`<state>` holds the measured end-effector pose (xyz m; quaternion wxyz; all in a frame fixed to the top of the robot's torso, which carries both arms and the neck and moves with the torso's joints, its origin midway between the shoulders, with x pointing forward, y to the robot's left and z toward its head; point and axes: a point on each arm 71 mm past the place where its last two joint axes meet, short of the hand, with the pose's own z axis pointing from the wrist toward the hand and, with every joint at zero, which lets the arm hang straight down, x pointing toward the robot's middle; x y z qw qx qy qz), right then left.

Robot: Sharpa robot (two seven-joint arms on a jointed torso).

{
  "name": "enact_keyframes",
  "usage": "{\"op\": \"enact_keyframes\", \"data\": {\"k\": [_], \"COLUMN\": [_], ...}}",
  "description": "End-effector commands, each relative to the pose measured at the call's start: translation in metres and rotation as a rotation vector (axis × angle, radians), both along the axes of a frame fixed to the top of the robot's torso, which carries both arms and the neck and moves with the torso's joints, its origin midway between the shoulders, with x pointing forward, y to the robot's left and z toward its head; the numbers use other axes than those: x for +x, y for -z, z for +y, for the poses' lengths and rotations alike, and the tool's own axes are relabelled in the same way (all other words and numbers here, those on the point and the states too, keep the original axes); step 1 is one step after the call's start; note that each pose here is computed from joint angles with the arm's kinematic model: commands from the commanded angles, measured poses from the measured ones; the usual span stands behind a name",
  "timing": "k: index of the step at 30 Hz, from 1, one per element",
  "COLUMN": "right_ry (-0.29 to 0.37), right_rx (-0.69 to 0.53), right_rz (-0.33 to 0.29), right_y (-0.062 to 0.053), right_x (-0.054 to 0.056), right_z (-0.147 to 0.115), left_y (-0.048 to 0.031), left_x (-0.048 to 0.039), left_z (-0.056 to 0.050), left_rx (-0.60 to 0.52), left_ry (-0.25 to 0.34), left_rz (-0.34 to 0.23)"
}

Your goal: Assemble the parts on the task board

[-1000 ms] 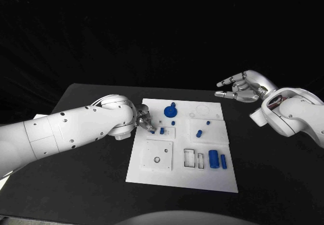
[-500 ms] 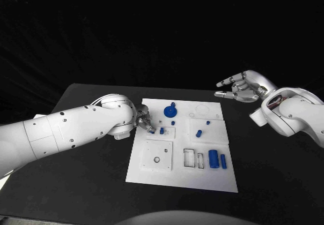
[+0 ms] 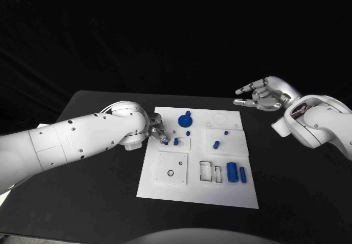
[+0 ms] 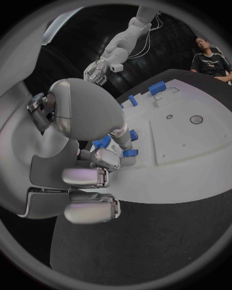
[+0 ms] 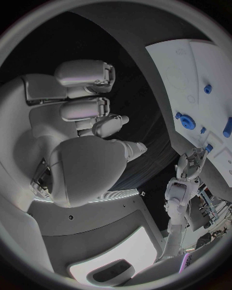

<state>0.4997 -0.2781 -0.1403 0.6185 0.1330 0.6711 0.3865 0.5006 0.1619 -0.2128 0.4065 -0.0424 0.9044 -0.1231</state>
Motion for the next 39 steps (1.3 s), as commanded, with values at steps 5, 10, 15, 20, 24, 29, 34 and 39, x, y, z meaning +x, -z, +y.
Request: {"op": "enact_keyframes", "data": {"k": [5, 10, 15, 20, 24, 29, 34, 39], "right_ry": [-0.017, -0.018, -0.018, -0.018, -0.018, -0.018, -0.018, -0.016], "right_rx": [-0.003, -0.003, -0.003, -0.003, -0.003, -0.002, -0.002, -0.003], "right_rz": [0.004, 0.004, 0.004, 0.003, 0.003, 0.003, 0.003, 0.003], "right_y": [0.0003, 0.0002, 0.0002, 0.0000, -0.0001, -0.0002, -0.0002, -0.0002], "right_x": [-0.0010, -0.0012, -0.0013, -0.0015, -0.0016, -0.0017, -0.0018, -0.0017], "right_z": [0.0020, 0.0022, 0.0020, 0.0019, 0.0019, 0.0020, 0.0020, 0.0015], "left_y": [0.0079, 0.0086, 0.0089, 0.0090, 0.0092, 0.0093, 0.0096, 0.0097], "left_x": [-0.0017, -0.0014, -0.0008, -0.0003, 0.0002, 0.0015, 0.0029, 0.0040], "left_z": [-0.0038, -0.0058, -0.0061, -0.0058, -0.0054, -0.0041, -0.0023, -0.0002], "left_rx": [0.029, 0.033, 0.035, 0.036, 0.036, 0.038, 0.041, 0.043], "left_ry": [0.018, 0.024, 0.024, 0.021, 0.018, 0.011, 0.003, -0.005], "left_rz": [0.051, 0.057, 0.058, 0.058, 0.058, 0.055, 0.051, 0.048]}}
